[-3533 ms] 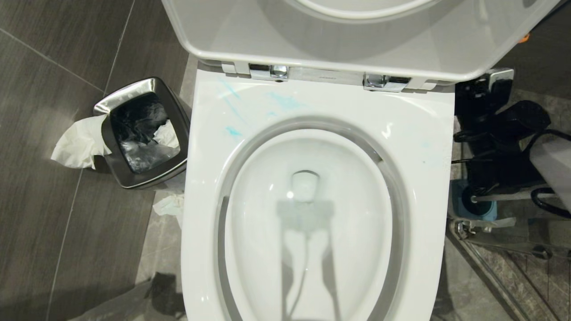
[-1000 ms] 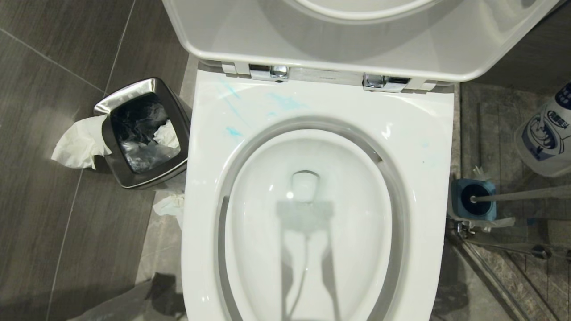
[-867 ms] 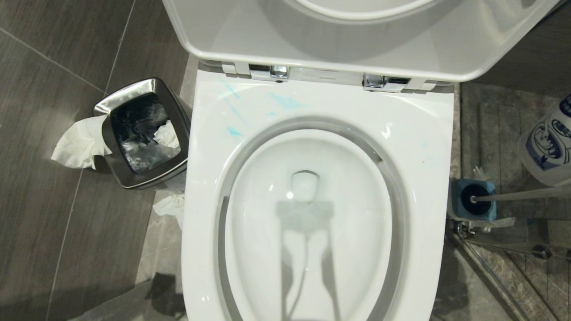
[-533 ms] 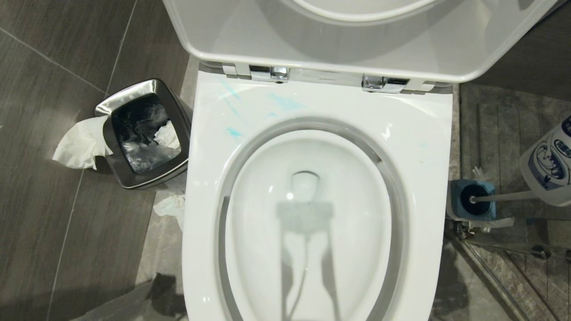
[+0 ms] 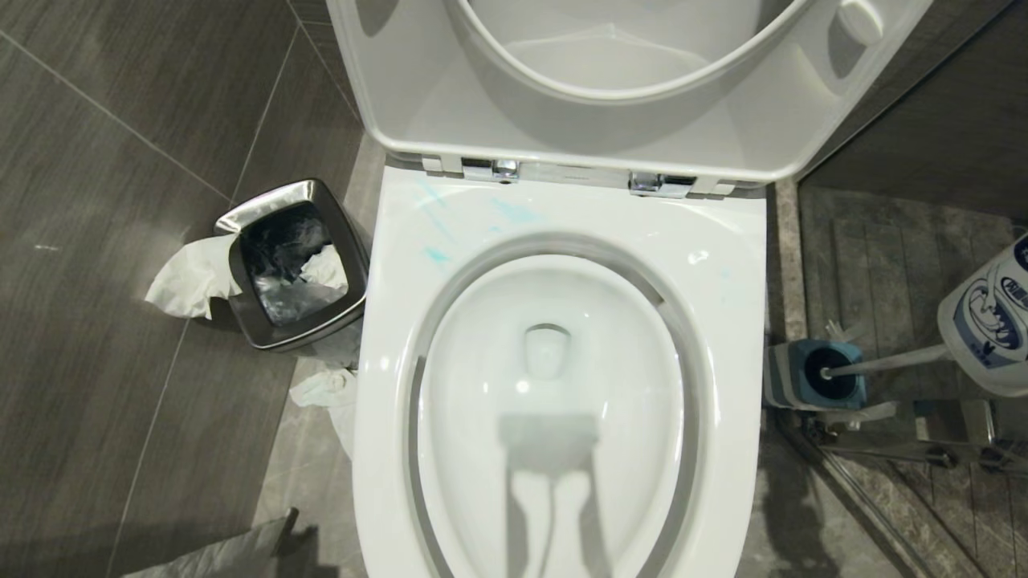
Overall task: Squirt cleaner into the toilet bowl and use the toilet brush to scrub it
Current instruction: Pour in the cleaning agent
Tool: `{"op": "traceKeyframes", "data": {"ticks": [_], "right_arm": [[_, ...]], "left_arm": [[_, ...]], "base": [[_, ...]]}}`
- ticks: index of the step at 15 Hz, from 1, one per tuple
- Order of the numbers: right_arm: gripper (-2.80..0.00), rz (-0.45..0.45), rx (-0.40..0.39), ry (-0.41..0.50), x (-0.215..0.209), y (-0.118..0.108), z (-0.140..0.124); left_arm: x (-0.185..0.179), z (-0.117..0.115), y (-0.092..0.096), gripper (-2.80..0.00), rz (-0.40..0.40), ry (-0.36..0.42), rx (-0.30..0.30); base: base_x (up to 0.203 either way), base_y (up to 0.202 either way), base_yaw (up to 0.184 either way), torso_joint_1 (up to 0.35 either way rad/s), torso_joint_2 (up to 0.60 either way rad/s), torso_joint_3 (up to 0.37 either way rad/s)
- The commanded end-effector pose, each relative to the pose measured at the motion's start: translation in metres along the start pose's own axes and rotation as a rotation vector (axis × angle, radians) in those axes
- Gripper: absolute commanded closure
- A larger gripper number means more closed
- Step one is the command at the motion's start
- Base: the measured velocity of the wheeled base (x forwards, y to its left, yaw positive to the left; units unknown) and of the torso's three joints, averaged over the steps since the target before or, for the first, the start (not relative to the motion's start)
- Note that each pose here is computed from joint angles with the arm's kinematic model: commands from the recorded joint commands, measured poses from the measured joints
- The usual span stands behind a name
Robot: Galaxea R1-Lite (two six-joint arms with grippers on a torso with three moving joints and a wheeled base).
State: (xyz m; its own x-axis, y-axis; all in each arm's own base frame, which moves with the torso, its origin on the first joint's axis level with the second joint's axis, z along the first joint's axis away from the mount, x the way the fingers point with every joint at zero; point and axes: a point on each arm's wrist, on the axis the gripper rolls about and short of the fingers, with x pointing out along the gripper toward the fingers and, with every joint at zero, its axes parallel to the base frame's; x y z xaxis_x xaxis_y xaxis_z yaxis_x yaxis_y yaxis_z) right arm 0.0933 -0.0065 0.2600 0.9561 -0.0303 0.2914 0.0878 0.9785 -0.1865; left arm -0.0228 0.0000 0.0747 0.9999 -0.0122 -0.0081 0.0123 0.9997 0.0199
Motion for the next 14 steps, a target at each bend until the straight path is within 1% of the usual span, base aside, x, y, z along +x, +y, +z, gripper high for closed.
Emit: {"op": "traceKeyframes", "data": {"ticks": [1, 4, 7, 10, 12, 14], "right_arm": [[0.0, 0.001, -0.016, 0.013, -0.001, 0.001, -0.005], [0.0, 0.002, -0.018, 0.025, 0.0, 0.001, -0.007], [0.0, 0.004, -0.022, 0.045, 0.004, 0.002, -0.011], [0.0, 0.009, -0.038, 0.07, 0.01, 0.002, -0.015], [0.0, 0.036, -0.034, 0.077, 0.015, 0.005, -0.016], [0.0, 0.079, -0.021, 0.058, 0.019, 0.01, -0.011]], "left_arm": [[0.0, 0.0, 0.0, 0.0, 0.0, 0.003, 0.001], [0.0, 0.0, 0.0, 0.0, -0.003, 0.003, 0.015], [0.0, 0.0, 0.0, 0.0, -0.009, 0.004, 0.049], [0.0, -0.001, 0.0, 0.0, -0.013, 0.007, 0.05], [0.0, -0.001, 0.0, 0.0, -0.013, 0.008, 0.05], [0.0, -0.001, 0.0, 0.0, -0.011, 0.007, 0.047]], "base": [[0.0, 0.0, 0.0, 0.004, 0.0, 0.203], [0.0, 0.0, 0.0, -0.002, 0.0, 0.2], [0.0, 0.0, 0.0, -0.001, 0.0, 0.202], [0.0, 0.0, 0.0, 0.002, 0.01, 0.205], [0.0, 0.0, 0.0, 0.002, 0.01, 0.199], [0.0, 0.0, 0.0, 0.005, 0.0, 0.101]]}}
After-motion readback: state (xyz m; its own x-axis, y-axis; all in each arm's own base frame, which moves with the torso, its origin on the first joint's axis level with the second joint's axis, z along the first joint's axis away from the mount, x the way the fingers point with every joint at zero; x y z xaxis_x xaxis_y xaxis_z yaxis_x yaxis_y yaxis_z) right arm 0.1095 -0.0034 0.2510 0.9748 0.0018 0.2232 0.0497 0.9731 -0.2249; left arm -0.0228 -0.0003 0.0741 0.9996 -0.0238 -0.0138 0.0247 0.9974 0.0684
